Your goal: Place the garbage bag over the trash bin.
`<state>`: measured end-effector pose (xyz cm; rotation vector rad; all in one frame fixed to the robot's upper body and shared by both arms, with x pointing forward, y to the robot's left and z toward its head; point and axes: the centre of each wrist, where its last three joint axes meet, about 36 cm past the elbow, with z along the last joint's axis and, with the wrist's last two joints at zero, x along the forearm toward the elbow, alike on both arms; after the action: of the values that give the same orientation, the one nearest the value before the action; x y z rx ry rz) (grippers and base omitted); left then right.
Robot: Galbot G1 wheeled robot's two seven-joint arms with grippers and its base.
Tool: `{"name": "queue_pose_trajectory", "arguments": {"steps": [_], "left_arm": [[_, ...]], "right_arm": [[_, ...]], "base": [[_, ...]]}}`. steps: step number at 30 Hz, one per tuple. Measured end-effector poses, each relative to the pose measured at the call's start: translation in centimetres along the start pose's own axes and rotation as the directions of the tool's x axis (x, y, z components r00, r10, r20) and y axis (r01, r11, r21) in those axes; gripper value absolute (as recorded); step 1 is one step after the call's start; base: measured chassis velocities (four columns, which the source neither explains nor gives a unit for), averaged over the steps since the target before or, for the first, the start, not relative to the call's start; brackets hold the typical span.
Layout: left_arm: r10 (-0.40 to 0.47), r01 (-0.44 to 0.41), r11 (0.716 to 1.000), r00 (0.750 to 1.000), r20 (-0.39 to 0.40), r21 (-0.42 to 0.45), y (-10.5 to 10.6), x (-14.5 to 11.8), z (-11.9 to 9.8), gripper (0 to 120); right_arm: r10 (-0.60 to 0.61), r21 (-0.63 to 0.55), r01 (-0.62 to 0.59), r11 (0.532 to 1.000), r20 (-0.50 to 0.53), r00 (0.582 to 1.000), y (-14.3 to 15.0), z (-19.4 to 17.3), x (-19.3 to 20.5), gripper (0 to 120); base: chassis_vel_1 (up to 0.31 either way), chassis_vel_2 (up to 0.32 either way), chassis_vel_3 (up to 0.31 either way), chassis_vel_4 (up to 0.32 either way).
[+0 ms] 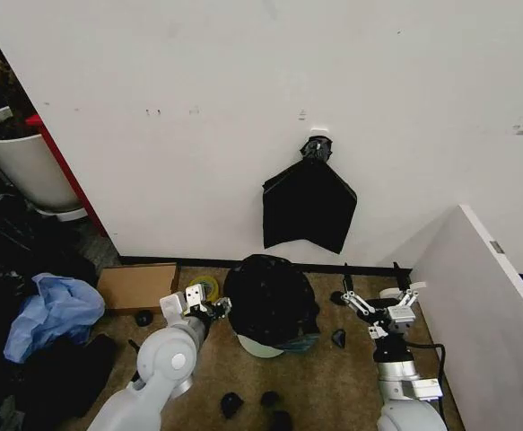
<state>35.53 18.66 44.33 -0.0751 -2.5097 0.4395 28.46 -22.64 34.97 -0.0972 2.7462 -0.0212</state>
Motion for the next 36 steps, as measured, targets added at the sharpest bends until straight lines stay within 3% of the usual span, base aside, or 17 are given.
{"name": "queue_pose_trajectory", "arguments": {"steps": [1,3,4,6,7,8,9,10,11,12,13,15,17,19,22,26,36], "left_arm": [[0.005,-0.005,1.0,1.0,0.017,-0.005,0.0,0.1,0.1,81],[0.065,-0.059,0.997,0.981,0.181,-0.042,0.3,1.0,0.8,89],[0.065,-0.059,0.997,0.981,0.181,-0.042,0.3,1.0,0.8,89],[0.193,-0.139,0.979,0.876,0.443,-0.151,1.1,1.4,2.1,98],[0.22,-0.151,0.973,0.846,0.487,-0.177,1.2,1.4,2.4,99],[0.271,-0.168,0.959,0.787,0.554,-0.23,1.3,1.6,2.8,100],[0.299,-0.177,0.95,0.755,0.583,-0.259,1.3,1.7,3.1,100],[0.364,-0.199,0.927,0.681,0.635,-0.318,1.2,2.1,3.9,100],[0.387,-0.204,0.918,0.651,0.653,-0.341,1.2,2.3,4.2,100],[0.421,-0.197,0.903,0.591,0.688,-0.383,1.2,2.5,4.8,100],[0.421,-0.197,0.903,0.591,0.688,-0.383,1.2,2.5,4.8,100],[0.44,-0.185,0.893,0.544,0.714,-0.41,1.3,2.8,5.7,100],[0.435,-0.176,0.895,0.541,0.719,-0.409,1.3,3.3,7.3,100],[0.396,-0.16,0.913,0.574,0.717,-0.376,1.3,3.9,9.0,100],[0.359,-0.139,0.928,0.589,0.724,-0.347,1.2,3.9,9.6,100],[0.282,-0.097,0.955,0.601,0.748,-0.281,1.2,3.4,9.1,100],[0.252,-0.105,0.965,0.621,0.742,-0.24,2.4,2.9,8.3,100]], "right_arm": [[0.001,0.0,-0.001,1.0,0.0,1.0,0.0,0.0,0.0,100],[0.013,0.0,-0.013,1.0,-0.007,1.0,0.0,0.0,-0.1,100],[0.013,0.0,-0.013,1.0,-0.007,1.0,0.0,0.0,-0.1,100],[0.023,-0.001,-0.023,1.0,-0.015,1.0,0.0,-0.3,-0.2,100],[0.023,-0.001,-0.023,1.0,-0.015,1.0,-0.1,-0.5,-0.2,100],[0.022,0.0,-0.022,1.0,-0.015,1.0,-0.1,-0.8,-0.1,100],[0.022,0.001,-0.022,1.0,-0.018,1.0,-0.1,-1.0,-0.1,100],[0.022,0.004,-0.022,1.0,-0.035,0.999,-0.1,-1.4,0.1,100],[0.024,0.007,-0.023,1.0,-0.048,0.999,-0.1,-1.7,0.2,100],[0.032,0.018,-0.031,0.999,-0.086,0.996,-0.1,-2.2,0.4,100],[0.032,0.018,-0.031,0.999,-0.086,0.996,-0.1,-2.2,0.4,100],[0.048,0.033,-0.044,0.998,-0.141,0.989,-0.2,-2.7,0.7,100],[0.064,0.048,-0.056,0.997,-0.179,0.982,-0.3,-3.1,0.8,100],[0.085,0.054,-0.076,0.996,-0.194,0.977,-0.5,-3.2,0.7,100],[0.104,0.046,-0.097,0.994,-0.185,0.977,-0.6,-3.0,0.5,100],[0.133,0.043,-0.128,0.991,-0.134,0.982,-1.7,-2.4,-0.3,100],[0.145,0.064,-0.14,0.988,-0.089,0.985,-5.6,-1.4,-0.3,100]], "base": [[0.0,0.0,0.0,0.0],[0.0,0.0,0.0,0.0],[0.0,0.0,0.0,0.0],[0.0,0.0,0.0,0.0],[0.0,0.0,0.0,0.0],[0.0,0.0,0.0,0.0],[0.0,0.0,0.0,0.0],[0.0,0.0,0.0,0.0],[0.0,0.0,0.0,0.0],[0.0,0.0,0.0,0.0],[0.0,0.0,0.0,0.0],[0.0,0.0,0.0,0.0],[0.0,0.0,0.0,0.0],[0.0,0.0,0.0,0.0],[0.0,0.0,0.0,0.0],[0.0,0.0,0.0,0.0],[0.0,0.0,0.0,0.0]]}}
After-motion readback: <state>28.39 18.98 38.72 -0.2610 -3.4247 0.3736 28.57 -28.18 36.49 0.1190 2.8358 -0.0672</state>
